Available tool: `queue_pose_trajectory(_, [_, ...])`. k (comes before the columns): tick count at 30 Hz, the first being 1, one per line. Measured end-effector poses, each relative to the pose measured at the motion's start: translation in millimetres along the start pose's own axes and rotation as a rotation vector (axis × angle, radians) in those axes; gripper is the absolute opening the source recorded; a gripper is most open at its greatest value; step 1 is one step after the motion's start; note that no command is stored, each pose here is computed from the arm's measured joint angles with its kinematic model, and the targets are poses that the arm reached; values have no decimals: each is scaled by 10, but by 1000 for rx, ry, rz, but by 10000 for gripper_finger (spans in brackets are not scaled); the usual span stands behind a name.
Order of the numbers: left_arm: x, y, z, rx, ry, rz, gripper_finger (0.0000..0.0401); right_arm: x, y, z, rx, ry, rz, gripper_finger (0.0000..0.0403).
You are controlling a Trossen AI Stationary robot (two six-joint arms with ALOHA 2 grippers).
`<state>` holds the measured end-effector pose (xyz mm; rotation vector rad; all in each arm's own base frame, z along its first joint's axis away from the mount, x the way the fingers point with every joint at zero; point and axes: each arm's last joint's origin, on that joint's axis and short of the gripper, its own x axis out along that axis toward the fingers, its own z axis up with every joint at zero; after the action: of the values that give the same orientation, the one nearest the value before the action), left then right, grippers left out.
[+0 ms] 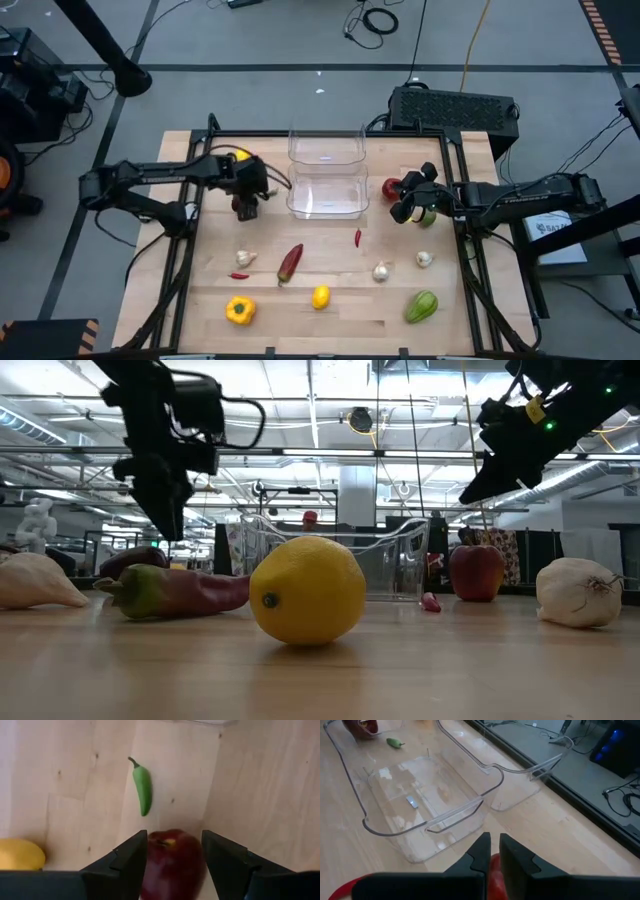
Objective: Sort produce into baskets
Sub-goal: Put the left red apple into the top transparent bin
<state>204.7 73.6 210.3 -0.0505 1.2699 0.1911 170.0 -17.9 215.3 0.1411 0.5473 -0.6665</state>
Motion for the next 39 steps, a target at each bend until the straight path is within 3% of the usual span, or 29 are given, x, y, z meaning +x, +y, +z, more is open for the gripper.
queue_pose_trajectory(11, [217, 286, 62, -43, 88, -114, 196, 0, 0, -1, -22, 0, -1, 32])
queue_pose_trajectory(39, [303, 299, 40, -58, 149, -126, 183, 0, -1, -1, -23, 1, -1, 32])
